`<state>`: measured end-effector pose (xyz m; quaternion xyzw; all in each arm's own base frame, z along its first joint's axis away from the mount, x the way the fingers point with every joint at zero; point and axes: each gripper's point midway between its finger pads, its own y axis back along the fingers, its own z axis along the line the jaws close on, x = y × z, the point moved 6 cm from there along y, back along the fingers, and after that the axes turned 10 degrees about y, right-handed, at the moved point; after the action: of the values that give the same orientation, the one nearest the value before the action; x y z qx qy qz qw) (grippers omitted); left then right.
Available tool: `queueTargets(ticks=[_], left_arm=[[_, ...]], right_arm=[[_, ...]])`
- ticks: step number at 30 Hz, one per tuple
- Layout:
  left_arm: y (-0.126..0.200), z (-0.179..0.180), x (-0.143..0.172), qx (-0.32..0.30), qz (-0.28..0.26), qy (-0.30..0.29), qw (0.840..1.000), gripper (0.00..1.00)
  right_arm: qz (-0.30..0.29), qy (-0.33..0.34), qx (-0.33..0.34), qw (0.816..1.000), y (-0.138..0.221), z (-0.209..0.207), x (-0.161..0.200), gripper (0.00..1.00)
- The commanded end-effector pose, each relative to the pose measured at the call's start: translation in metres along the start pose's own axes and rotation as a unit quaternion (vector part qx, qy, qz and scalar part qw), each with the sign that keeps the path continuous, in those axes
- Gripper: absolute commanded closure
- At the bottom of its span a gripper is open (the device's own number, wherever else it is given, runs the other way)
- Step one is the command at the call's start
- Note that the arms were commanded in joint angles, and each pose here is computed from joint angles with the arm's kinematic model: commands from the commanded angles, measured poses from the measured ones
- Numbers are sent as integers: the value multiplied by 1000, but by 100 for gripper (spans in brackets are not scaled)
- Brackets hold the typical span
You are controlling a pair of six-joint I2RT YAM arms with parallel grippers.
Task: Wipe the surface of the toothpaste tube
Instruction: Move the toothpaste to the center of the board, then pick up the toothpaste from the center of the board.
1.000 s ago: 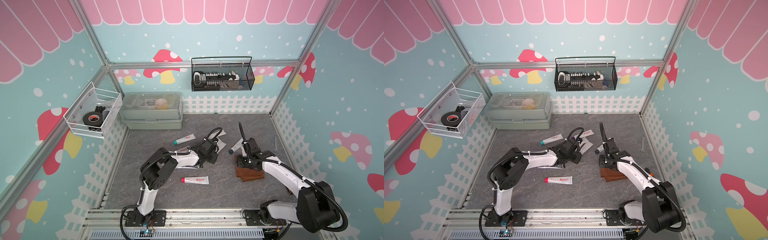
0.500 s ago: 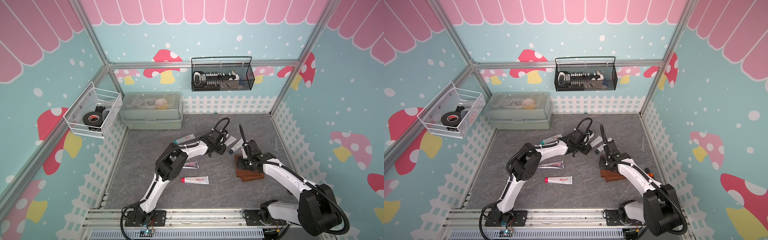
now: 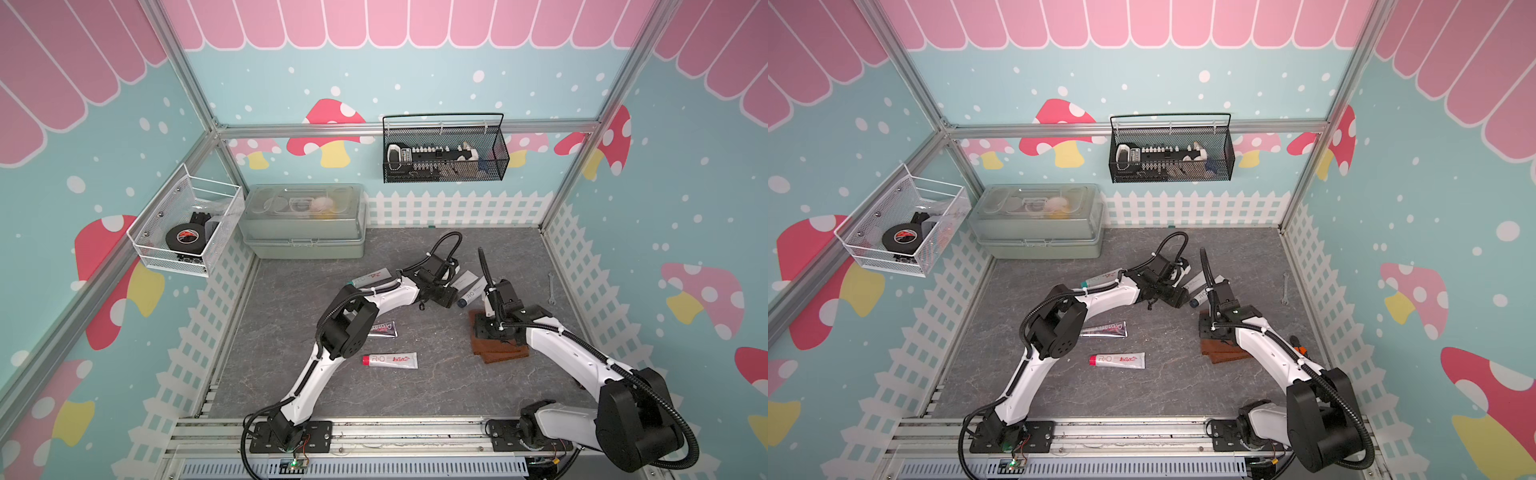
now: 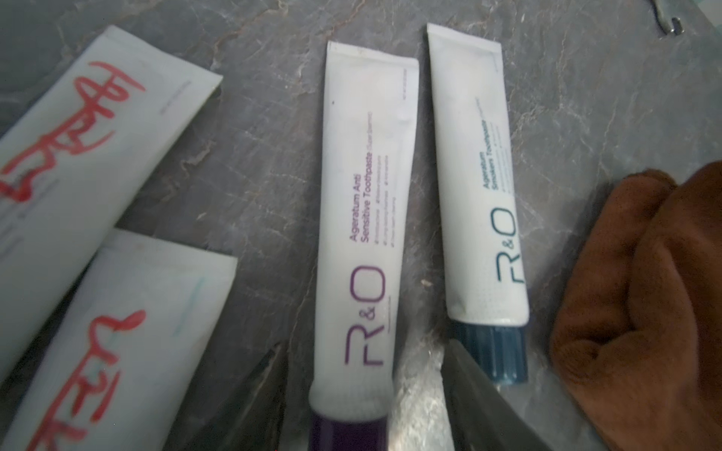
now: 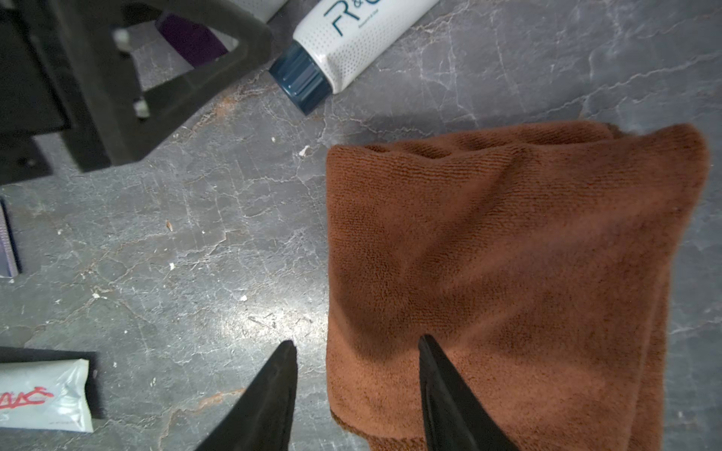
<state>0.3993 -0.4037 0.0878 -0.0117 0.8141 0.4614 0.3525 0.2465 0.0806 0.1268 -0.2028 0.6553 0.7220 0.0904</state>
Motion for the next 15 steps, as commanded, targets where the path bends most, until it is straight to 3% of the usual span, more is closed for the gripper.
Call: queueTargets(ticks=[1,9,15], left_arm=[[49,-7,-29,10,-47,1,999,38],[100,33,-24,-60,-73,34,995,36],[103,78,-5,-112,-43,57,991,35]], right_arm=[[3,7,-3,1000,-2,0,2,50],[1,7,-6,1000,-2,0,2,50],[3,7,-9,1000,-3,1,3,50]])
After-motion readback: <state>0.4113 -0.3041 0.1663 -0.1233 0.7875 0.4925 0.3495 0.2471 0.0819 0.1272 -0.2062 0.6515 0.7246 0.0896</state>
